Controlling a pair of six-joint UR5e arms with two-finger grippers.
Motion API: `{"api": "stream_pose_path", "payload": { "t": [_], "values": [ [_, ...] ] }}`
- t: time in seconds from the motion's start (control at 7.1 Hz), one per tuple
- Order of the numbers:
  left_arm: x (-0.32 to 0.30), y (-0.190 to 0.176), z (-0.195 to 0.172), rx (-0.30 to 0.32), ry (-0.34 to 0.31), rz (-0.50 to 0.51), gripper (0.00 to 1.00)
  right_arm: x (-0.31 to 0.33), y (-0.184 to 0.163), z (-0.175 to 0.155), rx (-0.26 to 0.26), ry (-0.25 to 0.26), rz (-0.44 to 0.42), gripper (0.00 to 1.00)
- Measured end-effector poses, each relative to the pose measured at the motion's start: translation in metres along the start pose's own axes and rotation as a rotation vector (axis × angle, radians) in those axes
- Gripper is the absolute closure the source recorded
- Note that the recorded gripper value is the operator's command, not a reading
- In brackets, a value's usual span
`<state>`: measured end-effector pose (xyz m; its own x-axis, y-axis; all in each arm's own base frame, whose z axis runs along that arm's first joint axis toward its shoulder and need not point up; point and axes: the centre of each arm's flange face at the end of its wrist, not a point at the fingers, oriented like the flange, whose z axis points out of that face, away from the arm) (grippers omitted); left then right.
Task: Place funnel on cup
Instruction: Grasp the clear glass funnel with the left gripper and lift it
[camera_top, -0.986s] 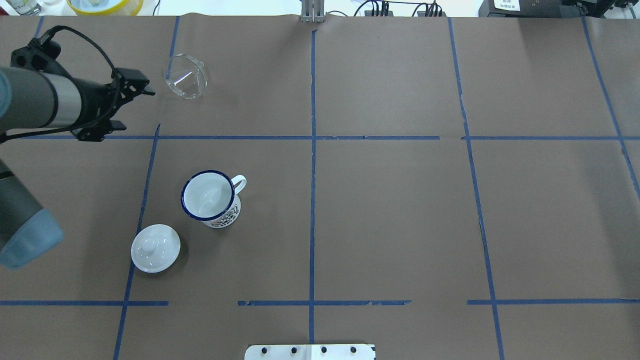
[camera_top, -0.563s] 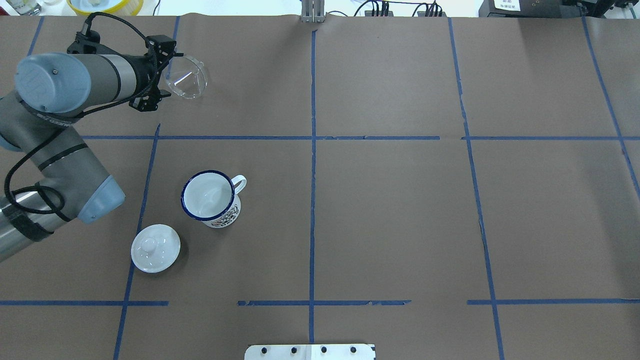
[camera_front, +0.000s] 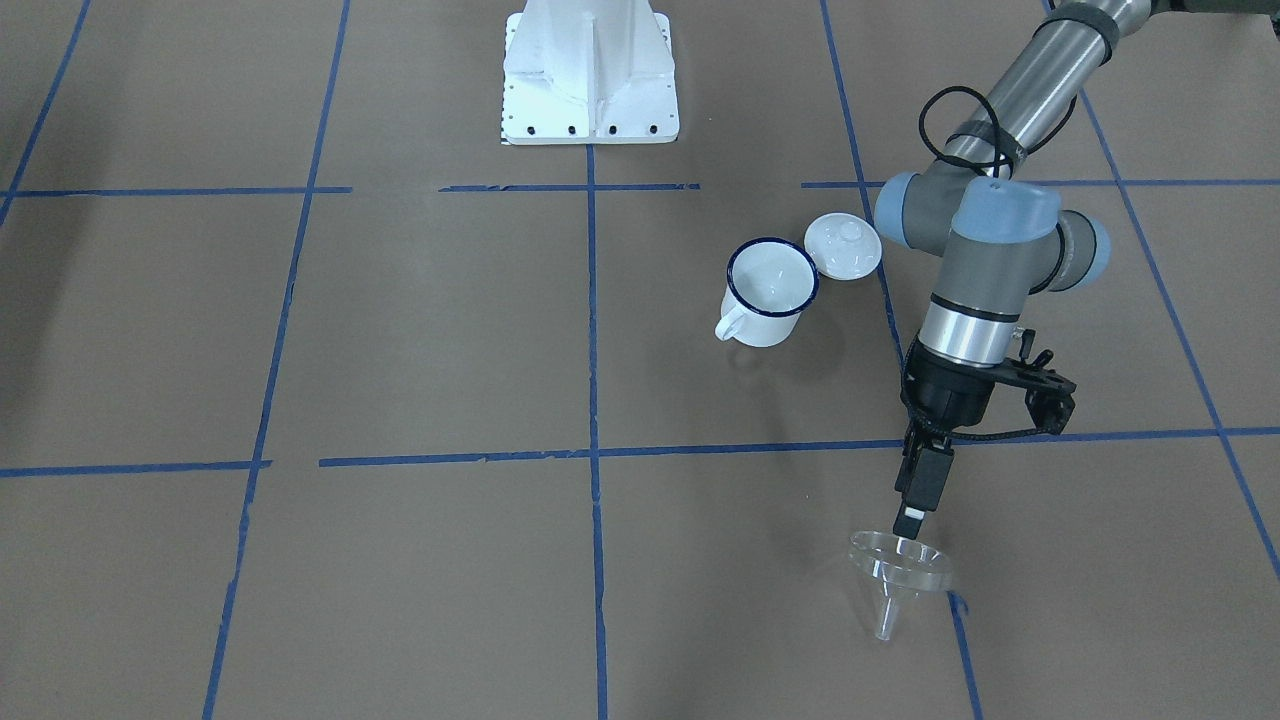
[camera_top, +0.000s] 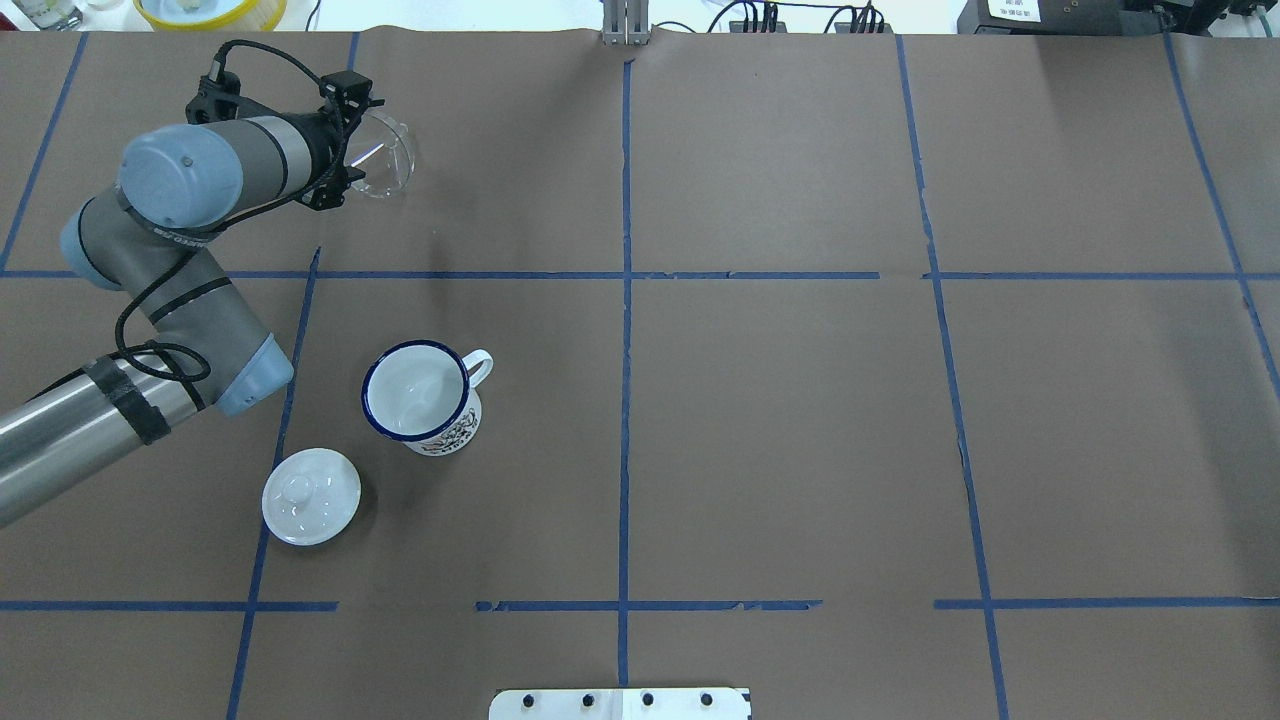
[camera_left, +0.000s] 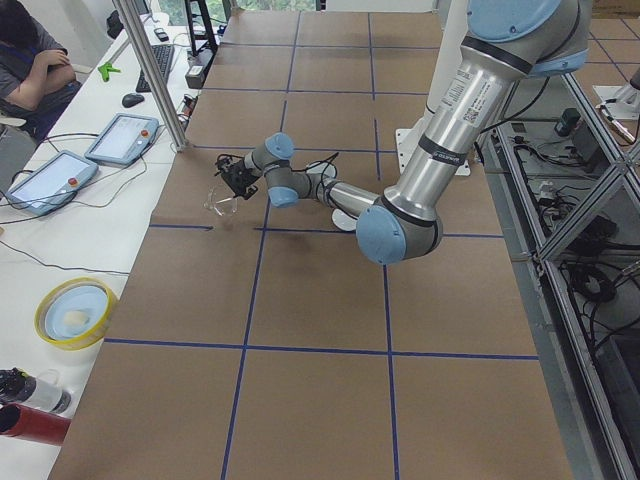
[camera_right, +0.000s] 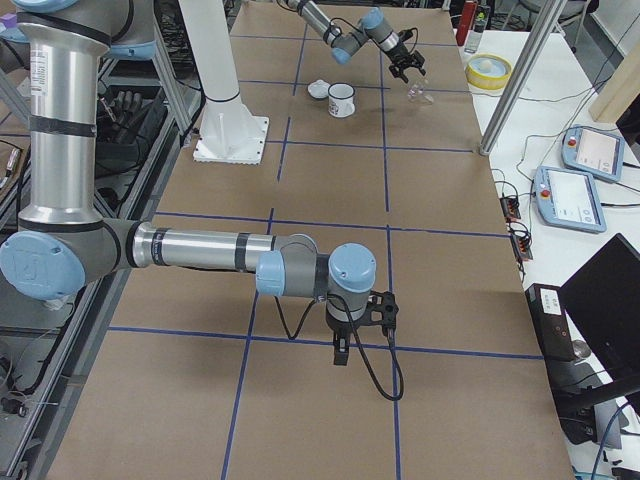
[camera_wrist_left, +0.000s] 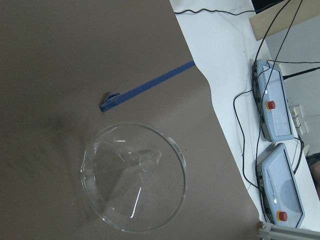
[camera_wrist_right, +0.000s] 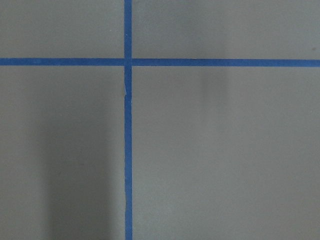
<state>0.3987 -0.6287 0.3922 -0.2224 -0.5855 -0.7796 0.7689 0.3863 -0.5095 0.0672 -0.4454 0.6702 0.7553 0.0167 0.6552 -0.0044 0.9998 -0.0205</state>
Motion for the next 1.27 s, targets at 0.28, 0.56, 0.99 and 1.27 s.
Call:
{"api": "stream_pose_path", "payload": {
  "t": [0.28,0.56,0.99,1.27],
  "values": [
    [-0.005,-0.009,0.019,0.007,0.021,0.001,0.18,0.000,0.000,0.000,0.000,0.000,0.000,0.00],
    [0.000,-0.011,0.029,0.007,0.037,0.001,0.86,0.000,0.000,0.000,0.000,0.000,0.000,0.00],
    [0.007,-0.021,0.029,0.011,0.058,-0.004,1.00,0.000,0.000,0.000,0.000,0.000,0.000,0.00],
    [0.020,-0.033,0.023,0.014,0.092,-0.013,1.00,0.000,0.000,0.000,0.000,0.000,0.000,0.00]
  ]
}}
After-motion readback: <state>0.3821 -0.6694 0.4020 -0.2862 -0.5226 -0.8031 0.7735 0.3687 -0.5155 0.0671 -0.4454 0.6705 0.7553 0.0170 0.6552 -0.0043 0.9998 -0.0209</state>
